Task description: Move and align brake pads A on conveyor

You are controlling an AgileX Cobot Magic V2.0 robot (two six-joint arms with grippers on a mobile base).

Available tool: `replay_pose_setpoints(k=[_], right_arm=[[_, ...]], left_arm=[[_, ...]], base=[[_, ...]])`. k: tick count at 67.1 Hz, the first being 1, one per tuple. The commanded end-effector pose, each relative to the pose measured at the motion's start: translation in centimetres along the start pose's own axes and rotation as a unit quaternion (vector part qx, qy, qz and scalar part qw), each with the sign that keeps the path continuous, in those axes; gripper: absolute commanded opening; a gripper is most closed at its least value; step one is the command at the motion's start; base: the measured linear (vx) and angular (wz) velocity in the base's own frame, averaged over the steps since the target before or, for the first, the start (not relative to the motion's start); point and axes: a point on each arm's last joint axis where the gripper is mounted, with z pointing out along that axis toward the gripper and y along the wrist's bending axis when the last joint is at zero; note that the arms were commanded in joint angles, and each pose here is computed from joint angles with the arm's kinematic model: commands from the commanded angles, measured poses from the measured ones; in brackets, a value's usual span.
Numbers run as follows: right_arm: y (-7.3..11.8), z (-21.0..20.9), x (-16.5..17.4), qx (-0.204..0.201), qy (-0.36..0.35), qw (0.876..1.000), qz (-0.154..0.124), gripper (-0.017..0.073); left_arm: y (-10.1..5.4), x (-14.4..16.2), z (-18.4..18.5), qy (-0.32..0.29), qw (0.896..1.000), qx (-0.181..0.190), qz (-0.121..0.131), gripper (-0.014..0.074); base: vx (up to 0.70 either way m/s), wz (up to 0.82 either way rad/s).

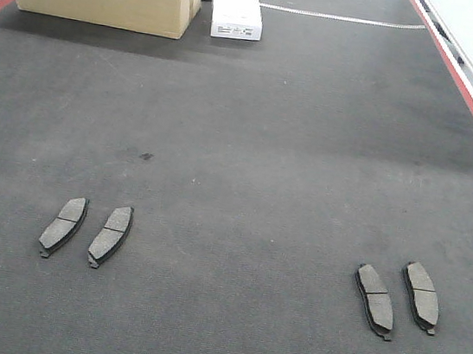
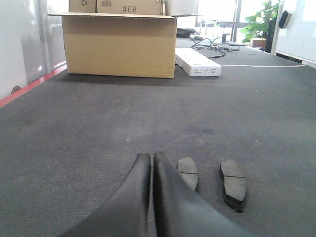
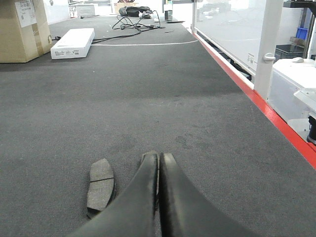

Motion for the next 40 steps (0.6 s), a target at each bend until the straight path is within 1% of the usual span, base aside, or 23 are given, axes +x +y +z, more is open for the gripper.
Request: replay_pose_setpoints(k=[1,40], right_arm=[[0.03,-0.03,-0.34,-0.001,-0.037,0.999,-0.004,-0.0011],[0.03,-0.03,-0.34,-0.001,-0.037,0.999,-0.004,-0.0011]], left_arm=[[-0.05,-0.20,-0.05,-0.039,0.999,0.004,-0.003,-0.0006],[-0.05,-0.20,-0.05,-0.039,0.999,0.004,-0.003,-0.0006]], base=[[0.00,0.00],[0.00,0.00]])
